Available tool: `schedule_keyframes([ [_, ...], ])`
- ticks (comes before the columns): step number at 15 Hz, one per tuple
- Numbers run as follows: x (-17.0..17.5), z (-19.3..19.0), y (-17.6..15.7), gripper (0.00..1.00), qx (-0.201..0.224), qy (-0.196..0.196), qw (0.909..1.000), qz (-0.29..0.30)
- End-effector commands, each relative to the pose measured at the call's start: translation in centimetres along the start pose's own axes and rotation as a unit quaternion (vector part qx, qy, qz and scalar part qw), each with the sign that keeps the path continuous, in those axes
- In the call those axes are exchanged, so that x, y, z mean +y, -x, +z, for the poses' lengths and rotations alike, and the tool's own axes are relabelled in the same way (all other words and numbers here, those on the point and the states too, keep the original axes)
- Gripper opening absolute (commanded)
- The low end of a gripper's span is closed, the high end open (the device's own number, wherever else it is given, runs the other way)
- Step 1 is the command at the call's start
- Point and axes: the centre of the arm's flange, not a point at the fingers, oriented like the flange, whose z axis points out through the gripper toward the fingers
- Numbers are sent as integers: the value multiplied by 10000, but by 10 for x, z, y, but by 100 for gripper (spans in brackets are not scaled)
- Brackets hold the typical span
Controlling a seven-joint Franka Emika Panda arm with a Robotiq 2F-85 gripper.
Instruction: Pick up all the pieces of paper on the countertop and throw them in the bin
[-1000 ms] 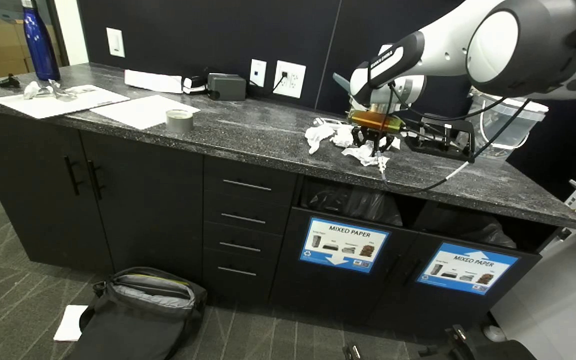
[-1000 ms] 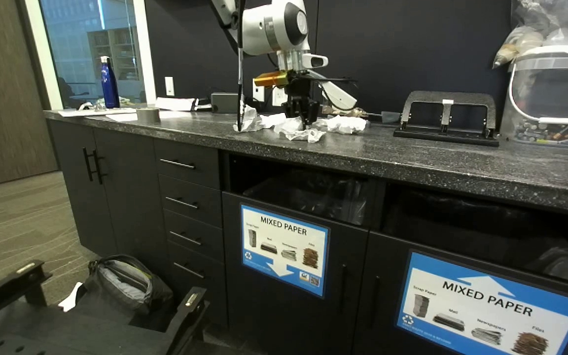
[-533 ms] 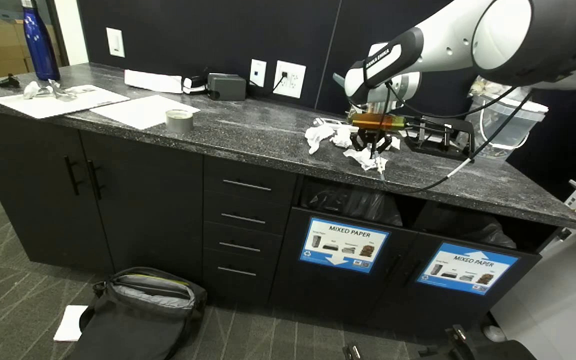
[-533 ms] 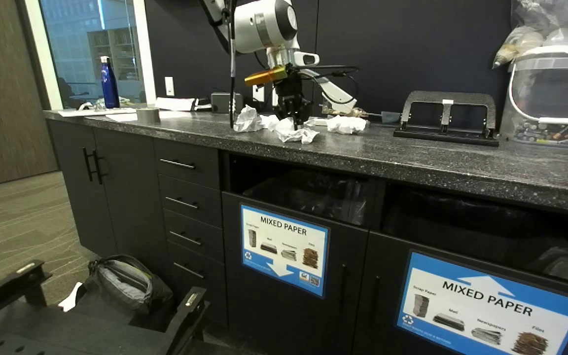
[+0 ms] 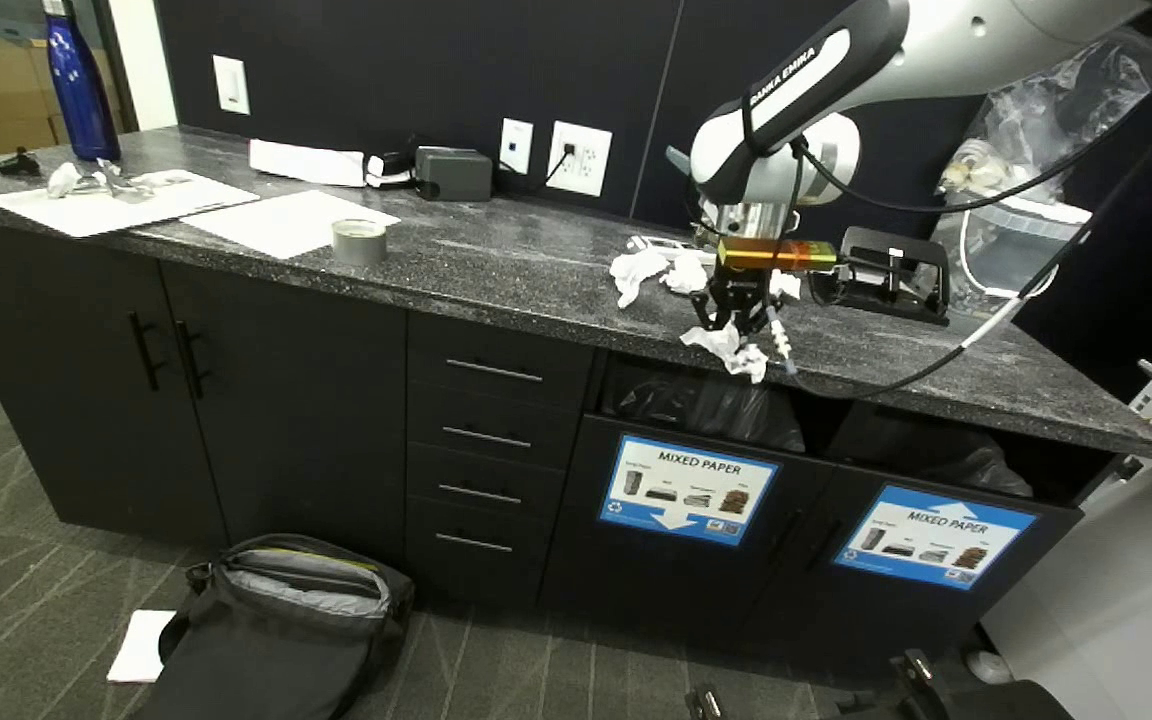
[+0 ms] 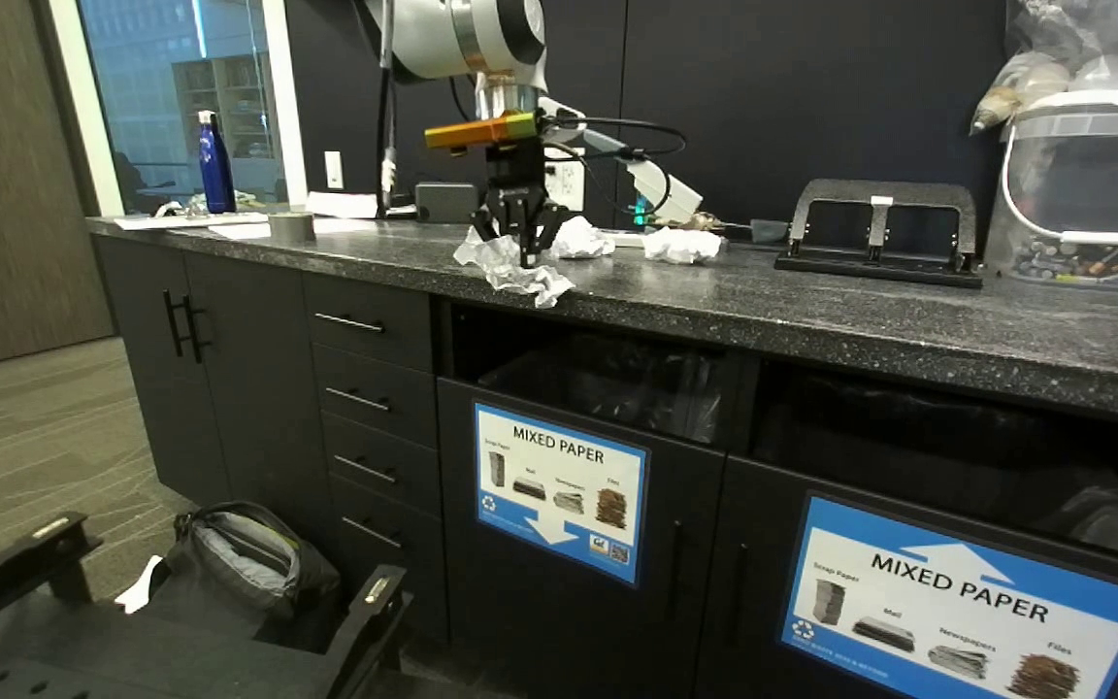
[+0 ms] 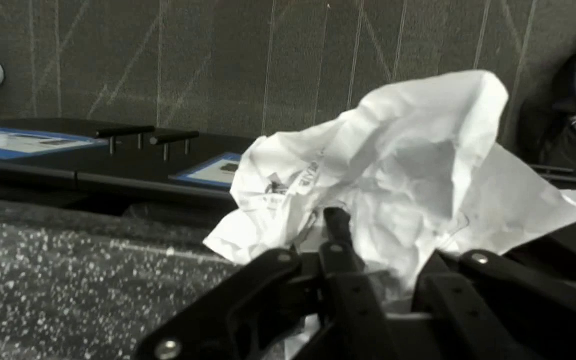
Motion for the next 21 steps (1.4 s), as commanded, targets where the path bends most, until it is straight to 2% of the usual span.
schedule_keyframes([
  [1, 8, 9, 86, 18, -16, -91, 9993, -350],
  [3, 9, 22, 111, 17, 50, -133, 9983, -558],
  [6, 10, 45, 142, 18, 777, -232, 9933, -825],
  [10, 9, 77, 182, 18, 1565, -379, 9812, -1066],
  [13, 16, 107, 214, 18, 2219, -619, 9649, -1263],
  [16, 33, 134, 236, 18, 2750, -542, 9450, -1684],
  [19, 54, 163, 247, 18, 3256, -469, 9211, -2080],
  [21, 67, 180, 240, 17, 3634, -579, 9020, -2257],
])
